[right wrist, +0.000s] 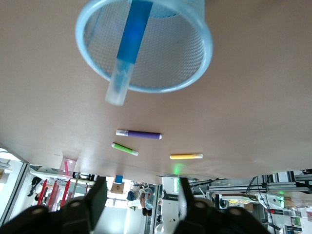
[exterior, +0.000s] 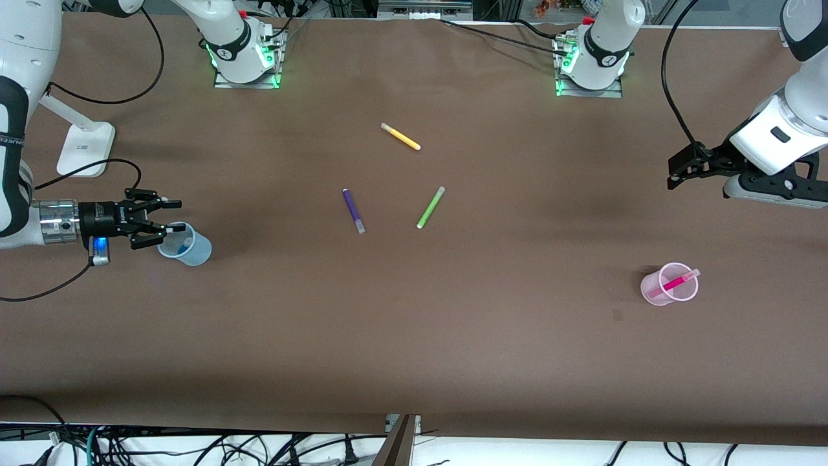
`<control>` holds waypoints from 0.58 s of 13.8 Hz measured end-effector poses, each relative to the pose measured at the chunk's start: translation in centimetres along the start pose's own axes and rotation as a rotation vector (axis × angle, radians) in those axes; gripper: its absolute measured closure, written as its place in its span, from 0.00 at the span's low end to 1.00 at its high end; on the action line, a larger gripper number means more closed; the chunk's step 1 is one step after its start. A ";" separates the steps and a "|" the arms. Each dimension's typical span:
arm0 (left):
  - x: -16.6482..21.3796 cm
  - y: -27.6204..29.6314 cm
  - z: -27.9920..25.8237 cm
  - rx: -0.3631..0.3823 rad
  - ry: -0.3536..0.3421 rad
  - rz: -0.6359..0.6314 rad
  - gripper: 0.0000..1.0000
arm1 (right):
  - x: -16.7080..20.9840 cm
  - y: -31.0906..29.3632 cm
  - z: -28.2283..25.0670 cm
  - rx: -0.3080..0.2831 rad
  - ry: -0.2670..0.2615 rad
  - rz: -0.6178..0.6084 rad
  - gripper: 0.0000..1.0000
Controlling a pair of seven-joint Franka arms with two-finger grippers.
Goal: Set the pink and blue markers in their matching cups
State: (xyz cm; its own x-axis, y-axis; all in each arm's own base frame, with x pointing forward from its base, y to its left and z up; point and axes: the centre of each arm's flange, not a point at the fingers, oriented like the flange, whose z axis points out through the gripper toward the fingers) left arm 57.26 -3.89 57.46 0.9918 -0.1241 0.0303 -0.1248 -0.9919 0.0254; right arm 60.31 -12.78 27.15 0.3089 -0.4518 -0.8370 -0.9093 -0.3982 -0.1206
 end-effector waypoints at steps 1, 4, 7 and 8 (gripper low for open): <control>0.0 0.0 0.0 0.000 0.000 0.000 0.00 | -0.7 -0.6 -0.4 -0.009 -0.001 -0.017 0.14; 0.0 0.0 0.0 0.000 0.000 0.000 0.00 | -3.4 -2.6 -2.3 -0.077 0.034 -0.082 0.00; 0.0 0.0 0.0 0.000 0.000 0.001 0.00 | -6.7 -4.7 -4.2 -0.202 0.116 -0.207 0.00; 0.0 0.0 0.0 0.000 0.000 0.001 0.00 | -7.8 -5.3 -4.5 -0.255 0.148 -0.266 0.00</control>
State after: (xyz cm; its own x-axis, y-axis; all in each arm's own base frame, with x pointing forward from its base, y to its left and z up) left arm 57.25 -3.92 57.46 0.9917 -0.1246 0.0302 -0.1254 -0.9918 0.0254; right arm 64.02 -10.76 36.73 0.5784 -0.4090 -0.7058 -0.6993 -0.6941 -0.1709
